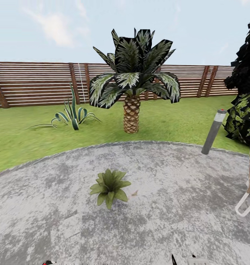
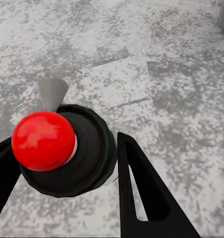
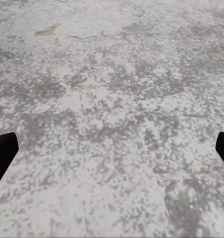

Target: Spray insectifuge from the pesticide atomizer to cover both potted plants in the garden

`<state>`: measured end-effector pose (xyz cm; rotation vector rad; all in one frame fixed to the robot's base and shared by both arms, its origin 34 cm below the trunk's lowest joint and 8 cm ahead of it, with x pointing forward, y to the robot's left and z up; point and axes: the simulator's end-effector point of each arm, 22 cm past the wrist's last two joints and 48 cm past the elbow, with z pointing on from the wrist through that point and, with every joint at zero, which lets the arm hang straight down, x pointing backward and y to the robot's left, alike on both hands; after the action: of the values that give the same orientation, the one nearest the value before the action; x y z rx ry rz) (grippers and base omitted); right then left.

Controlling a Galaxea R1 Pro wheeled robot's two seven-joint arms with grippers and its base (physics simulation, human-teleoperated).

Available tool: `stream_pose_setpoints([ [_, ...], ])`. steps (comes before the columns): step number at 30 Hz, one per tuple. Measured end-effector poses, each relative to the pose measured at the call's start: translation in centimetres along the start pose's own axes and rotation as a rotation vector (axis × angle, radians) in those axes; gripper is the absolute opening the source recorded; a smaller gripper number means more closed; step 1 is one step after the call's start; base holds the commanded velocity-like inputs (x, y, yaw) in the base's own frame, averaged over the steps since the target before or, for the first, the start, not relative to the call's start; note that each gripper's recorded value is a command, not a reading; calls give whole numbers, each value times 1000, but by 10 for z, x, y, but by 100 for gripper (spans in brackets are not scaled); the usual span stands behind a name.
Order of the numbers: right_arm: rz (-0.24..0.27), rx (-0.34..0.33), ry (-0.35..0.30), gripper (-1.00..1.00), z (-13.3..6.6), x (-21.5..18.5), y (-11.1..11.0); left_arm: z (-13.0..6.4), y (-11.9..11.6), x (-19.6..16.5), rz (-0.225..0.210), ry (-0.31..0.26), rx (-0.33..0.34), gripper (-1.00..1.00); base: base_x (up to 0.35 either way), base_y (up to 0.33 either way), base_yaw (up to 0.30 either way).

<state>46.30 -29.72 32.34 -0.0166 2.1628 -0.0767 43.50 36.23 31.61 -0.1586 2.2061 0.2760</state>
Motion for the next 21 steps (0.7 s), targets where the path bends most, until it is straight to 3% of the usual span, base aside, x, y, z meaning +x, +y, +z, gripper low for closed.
stream_pose_setpoints([
  [12, 0, 0, -5, 100, 0, -2, 0, 0, 0, -2, -1, -5, 0, -100, 0, -273, 262],
  [21, 0, 0, -6, 100, 0, -3, 0, 0, 0, -2, -2, -5, 0, -100, 0, -273, 15],
])
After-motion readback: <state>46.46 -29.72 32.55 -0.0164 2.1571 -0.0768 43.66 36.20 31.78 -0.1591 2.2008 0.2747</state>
